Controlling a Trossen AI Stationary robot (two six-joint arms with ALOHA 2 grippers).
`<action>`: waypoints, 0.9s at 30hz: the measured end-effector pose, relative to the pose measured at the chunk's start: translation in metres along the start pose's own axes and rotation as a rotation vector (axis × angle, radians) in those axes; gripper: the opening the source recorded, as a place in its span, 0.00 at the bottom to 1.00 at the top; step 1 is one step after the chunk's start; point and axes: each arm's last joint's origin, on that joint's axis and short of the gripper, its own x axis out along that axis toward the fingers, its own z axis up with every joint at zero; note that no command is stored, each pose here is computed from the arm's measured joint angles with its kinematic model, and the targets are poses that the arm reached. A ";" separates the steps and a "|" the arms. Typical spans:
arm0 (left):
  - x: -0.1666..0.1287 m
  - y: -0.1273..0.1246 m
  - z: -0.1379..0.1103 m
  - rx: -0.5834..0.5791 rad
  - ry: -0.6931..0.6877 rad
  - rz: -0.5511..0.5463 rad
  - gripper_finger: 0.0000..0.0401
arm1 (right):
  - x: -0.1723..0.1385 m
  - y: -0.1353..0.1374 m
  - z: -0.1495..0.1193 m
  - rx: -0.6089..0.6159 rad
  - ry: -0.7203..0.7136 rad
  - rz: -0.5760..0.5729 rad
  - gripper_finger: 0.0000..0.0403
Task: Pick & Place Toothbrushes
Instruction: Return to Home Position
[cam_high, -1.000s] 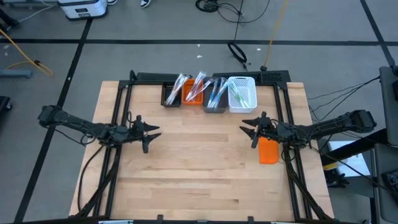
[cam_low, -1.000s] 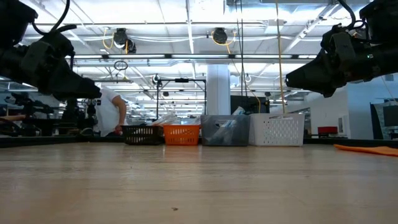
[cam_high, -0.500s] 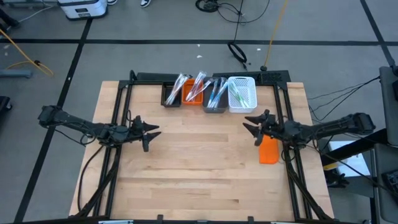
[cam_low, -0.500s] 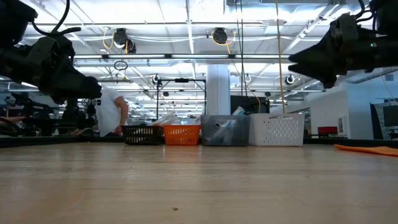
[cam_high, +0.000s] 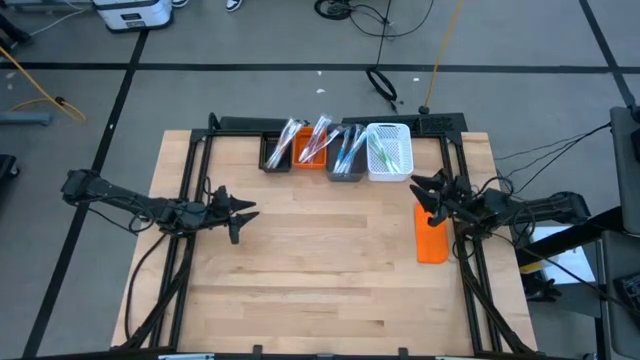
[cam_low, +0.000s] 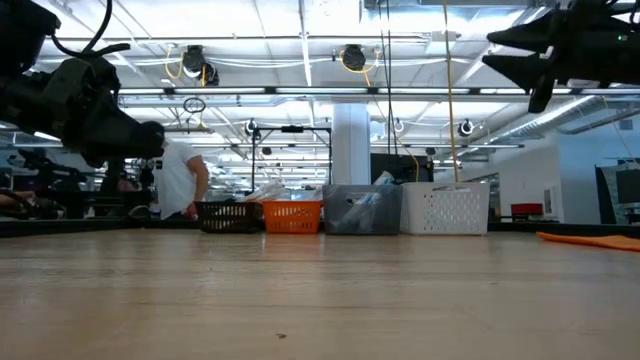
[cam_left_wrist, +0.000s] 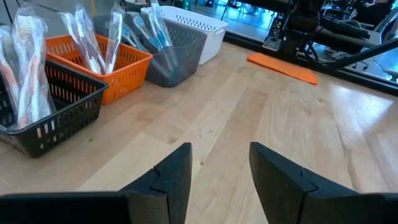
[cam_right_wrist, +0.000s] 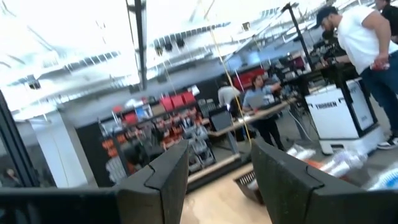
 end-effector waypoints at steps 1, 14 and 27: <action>0.000 0.000 0.000 0.000 0.000 0.000 0.40 | -0.001 0.000 0.002 0.007 -0.014 0.004 0.41; 0.000 0.000 0.000 0.001 0.000 0.000 0.40 | -0.015 -0.002 0.022 0.084 -0.174 0.041 0.41; 0.000 0.000 0.000 0.001 0.000 0.001 0.40 | -0.014 -0.020 -0.017 -0.208 0.210 -0.128 0.41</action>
